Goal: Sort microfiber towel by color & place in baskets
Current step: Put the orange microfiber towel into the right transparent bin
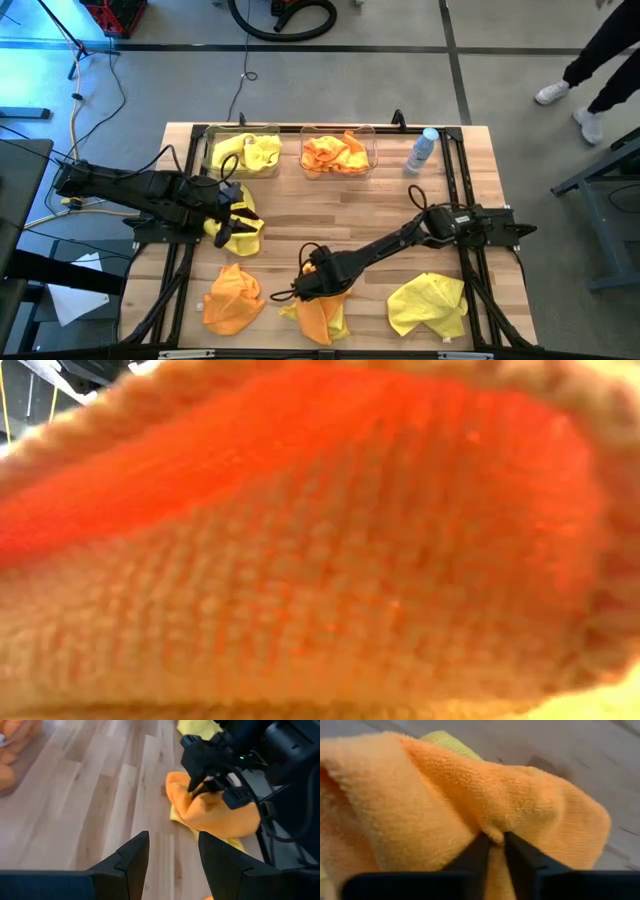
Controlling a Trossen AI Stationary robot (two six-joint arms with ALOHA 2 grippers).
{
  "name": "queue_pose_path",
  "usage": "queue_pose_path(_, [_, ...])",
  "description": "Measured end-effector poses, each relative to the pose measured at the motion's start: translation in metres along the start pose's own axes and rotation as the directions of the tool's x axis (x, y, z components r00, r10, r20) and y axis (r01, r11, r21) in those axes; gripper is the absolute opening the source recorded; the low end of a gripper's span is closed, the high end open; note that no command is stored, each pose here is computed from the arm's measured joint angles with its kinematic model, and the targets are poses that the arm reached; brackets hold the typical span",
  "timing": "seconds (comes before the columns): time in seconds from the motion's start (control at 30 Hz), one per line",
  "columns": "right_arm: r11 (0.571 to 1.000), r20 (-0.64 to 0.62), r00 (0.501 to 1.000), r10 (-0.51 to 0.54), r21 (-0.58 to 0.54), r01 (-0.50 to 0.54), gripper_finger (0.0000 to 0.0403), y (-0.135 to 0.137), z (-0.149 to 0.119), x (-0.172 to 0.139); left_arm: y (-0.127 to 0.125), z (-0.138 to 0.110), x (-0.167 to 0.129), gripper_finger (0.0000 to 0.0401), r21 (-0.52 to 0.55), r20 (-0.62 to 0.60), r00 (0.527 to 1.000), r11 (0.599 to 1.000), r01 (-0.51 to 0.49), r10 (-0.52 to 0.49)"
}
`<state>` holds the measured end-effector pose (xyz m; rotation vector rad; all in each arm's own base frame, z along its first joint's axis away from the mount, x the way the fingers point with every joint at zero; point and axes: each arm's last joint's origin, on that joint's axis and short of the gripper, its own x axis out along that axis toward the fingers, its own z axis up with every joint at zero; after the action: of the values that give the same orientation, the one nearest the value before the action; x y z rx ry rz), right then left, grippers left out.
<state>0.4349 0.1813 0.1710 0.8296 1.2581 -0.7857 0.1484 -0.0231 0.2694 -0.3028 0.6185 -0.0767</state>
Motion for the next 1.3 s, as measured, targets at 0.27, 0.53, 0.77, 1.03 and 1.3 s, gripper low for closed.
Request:
queue_pose_path(0.27, [0.997,0.099,0.992,0.075,0.000,-0.075,0.0006,-0.006,0.002,-0.057,-0.001,-0.001,0.000,0.0158,-0.017,-0.019,0.998,0.998,0.052,-0.052])
queue_pose_path(0.53, [0.990,0.396,0.909,0.129,-0.004,-0.139,0.0002,-0.035,0.007,-0.140,-0.002,0.000,0.000,0.0158,-0.018,-0.005,0.999,0.999,0.047,-0.047])
queue_pose_path(0.77, [0.998,0.596,0.802,0.048,-0.005,-0.056,0.0001,-0.079,0.034,-0.194,-0.002,0.003,0.000,0.0158,-0.017,0.021,0.999,0.999,0.032,-0.032])
queue_pose_path(1.03, [0.991,0.650,0.759,-0.033,-0.079,0.111,0.0000,-0.129,0.105,-0.231,-0.001,0.007,0.000,0.0158,-0.020,0.091,0.995,0.999,-0.029,0.031])
queue_pose_path(1.3, [0.956,0.633,0.768,-0.099,-0.152,0.249,0.0000,-0.191,0.176,-0.254,0.003,0.018,-0.002,0.0158,-0.057,0.228,0.959,0.985,-0.160,0.169])
